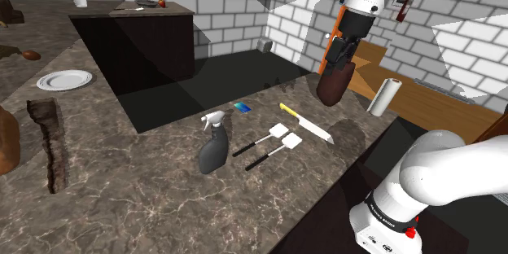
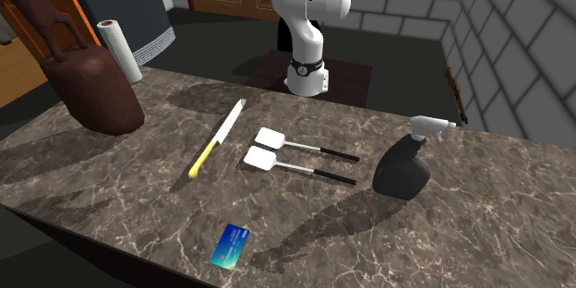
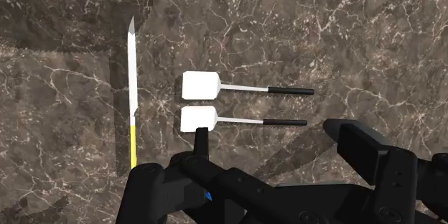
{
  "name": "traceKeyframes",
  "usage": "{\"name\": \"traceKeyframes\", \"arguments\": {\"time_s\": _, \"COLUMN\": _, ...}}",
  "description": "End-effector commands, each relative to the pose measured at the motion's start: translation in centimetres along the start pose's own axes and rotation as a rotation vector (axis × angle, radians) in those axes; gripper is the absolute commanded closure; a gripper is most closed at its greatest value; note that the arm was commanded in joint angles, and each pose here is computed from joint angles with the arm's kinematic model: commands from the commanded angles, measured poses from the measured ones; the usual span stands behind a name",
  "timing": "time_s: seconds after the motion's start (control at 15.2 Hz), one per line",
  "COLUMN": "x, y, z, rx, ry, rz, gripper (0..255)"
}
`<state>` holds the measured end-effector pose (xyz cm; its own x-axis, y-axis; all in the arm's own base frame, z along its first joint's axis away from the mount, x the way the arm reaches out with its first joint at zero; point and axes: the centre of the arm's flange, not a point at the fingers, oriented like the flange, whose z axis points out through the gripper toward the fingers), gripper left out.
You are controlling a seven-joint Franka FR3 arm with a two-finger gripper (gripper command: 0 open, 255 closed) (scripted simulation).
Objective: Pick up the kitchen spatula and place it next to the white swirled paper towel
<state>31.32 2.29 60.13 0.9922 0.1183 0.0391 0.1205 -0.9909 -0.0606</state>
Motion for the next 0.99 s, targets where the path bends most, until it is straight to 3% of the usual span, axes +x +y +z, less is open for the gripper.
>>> {"name": "traceKeyframes", "arguments": {"time_s": 0.0, "x": 0.0, "y": 0.0, "z": 0.0, "rx": 0.0, "ry": 0.0, "rz": 0.0, "gripper": 0}}
{"name": "traceKeyframes", "arguments": {"time_s": 0.92, "x": 8.4, "y": 0.8, "z": 16.5, "rx": 0.014, "ry": -0.012, "rz": -0.751, "gripper": 0}}
